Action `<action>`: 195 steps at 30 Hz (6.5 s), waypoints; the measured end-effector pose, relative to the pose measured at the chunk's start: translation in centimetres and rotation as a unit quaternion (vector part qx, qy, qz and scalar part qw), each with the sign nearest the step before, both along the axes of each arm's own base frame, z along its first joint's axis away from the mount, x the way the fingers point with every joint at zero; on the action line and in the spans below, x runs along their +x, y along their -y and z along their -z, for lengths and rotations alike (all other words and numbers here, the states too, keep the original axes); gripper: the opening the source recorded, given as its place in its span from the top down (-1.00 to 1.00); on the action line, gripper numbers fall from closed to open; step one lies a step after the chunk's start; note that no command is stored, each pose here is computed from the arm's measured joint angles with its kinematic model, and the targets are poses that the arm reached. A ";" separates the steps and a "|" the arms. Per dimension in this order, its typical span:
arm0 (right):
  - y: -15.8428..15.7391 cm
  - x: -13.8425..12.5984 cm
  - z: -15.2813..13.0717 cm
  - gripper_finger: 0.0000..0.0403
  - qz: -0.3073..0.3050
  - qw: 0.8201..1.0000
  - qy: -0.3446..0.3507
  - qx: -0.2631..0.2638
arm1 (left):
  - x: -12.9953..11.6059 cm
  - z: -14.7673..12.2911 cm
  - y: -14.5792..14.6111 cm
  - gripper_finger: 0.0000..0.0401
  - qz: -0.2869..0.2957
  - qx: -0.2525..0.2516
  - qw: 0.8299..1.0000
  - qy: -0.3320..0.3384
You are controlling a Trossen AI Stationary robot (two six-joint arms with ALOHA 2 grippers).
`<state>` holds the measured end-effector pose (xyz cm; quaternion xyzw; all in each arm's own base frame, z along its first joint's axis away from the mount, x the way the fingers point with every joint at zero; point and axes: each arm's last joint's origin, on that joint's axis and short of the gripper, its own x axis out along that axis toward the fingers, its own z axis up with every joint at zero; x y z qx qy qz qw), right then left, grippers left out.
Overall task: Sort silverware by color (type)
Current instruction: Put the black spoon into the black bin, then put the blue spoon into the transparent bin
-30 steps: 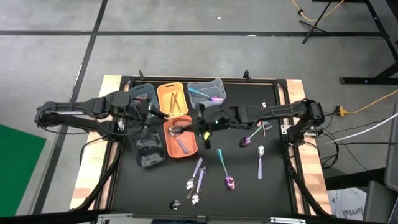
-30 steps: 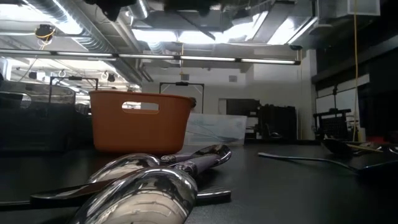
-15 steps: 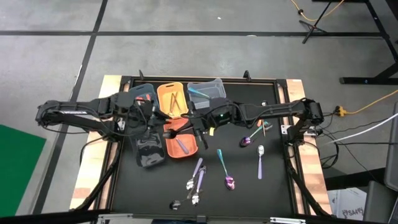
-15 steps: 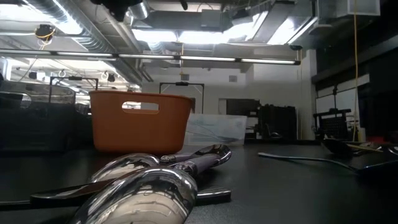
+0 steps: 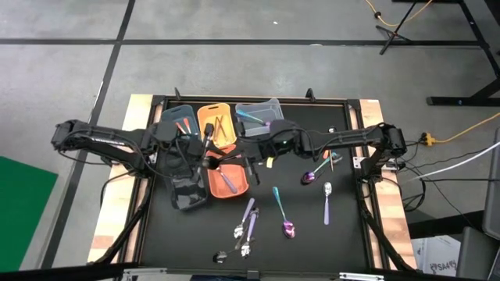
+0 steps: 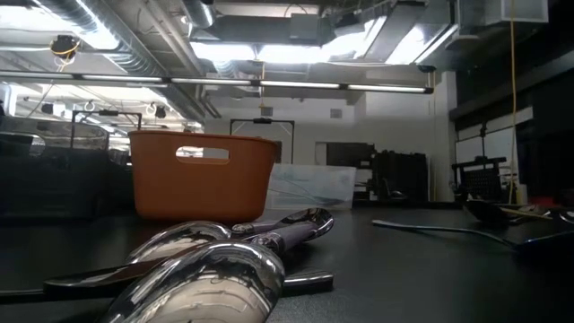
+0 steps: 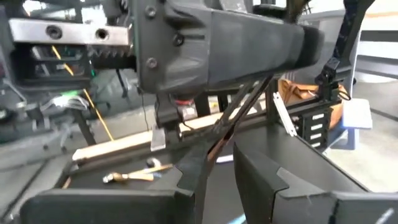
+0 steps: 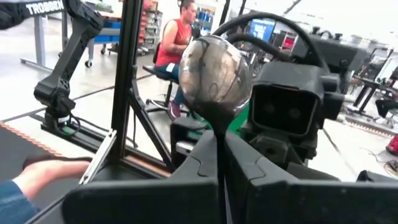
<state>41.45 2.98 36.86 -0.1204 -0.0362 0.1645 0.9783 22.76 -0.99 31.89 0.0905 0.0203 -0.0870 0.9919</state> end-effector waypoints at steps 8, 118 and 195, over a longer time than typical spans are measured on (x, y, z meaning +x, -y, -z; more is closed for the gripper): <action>-0.1 -0.1 -0.7 1.00 -0.021 0.999 0.038 0.000 | 0.0 -0.6 0.5 0.64 0.011 0.004 0.999 0.032; 1.2 -7.5 3.6 0.56 0.146 0.888 -0.433 -0.055 | -7.7 9.2 4.8 1.00 -0.434 -0.441 0.594 -0.515; -12.4 -11.0 16.1 0.56 0.462 0.623 -0.553 0.303 | -3.7 6.7 6.2 0.72 -0.177 -0.352 0.831 -0.393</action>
